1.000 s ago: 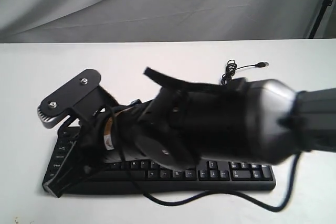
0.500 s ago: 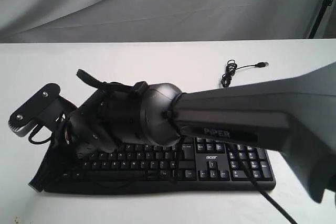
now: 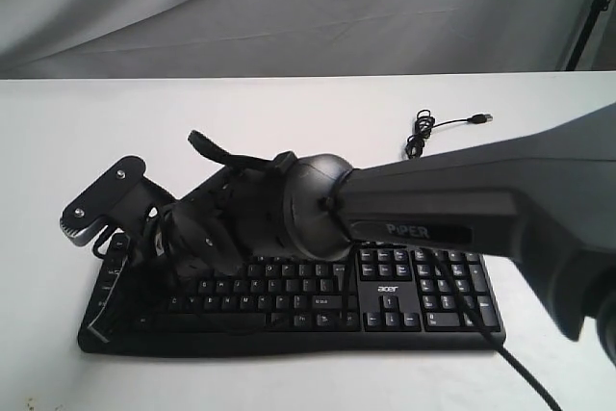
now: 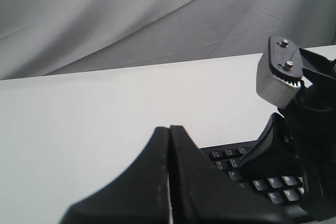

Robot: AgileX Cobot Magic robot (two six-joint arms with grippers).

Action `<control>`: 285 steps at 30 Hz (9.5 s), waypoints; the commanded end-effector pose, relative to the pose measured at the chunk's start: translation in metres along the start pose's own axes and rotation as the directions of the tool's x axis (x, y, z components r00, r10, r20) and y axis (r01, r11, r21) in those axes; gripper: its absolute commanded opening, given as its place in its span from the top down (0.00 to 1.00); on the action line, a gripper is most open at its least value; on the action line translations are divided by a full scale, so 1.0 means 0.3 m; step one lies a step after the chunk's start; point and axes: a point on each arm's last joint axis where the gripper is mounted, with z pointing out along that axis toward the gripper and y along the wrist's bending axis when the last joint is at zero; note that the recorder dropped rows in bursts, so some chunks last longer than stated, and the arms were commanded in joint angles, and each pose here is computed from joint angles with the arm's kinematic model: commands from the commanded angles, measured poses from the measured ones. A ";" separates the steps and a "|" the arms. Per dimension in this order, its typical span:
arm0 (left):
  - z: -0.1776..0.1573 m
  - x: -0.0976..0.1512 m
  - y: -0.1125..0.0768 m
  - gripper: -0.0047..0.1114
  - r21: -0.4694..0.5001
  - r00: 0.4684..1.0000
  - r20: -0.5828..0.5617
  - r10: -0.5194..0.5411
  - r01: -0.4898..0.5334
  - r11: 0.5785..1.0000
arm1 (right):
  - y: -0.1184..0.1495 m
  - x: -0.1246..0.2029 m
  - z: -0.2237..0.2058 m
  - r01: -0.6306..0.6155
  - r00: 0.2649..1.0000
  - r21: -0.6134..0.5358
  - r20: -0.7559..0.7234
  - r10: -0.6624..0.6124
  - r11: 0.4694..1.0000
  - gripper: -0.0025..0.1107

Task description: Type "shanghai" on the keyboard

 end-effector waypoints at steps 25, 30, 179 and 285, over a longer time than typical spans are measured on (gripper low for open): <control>0.000 0.003 -0.001 0.96 0.004 1.000 0.004 -0.001 0.001 1.000 | -0.020 0.045 0.083 0.038 0.999 0.012 0.006 -0.038 0.999 0.98; 0.000 0.003 -0.001 0.96 0.004 1.000 0.004 -0.001 0.001 1.000 | -0.020 0.048 0.083 0.040 0.999 0.010 -0.002 -0.040 0.999 0.98; 0.000 0.003 -0.001 0.96 0.004 1.000 0.004 -0.001 0.001 1.000 | -0.075 0.238 -0.122 -0.081 0.996 0.064 0.027 0.080 0.995 0.98; 0.000 0.003 -0.001 0.96 0.004 1.000 0.004 -0.001 0.001 1.000 | -0.112 0.227 -0.063 -0.087 0.996 0.078 0.023 0.085 0.993 0.98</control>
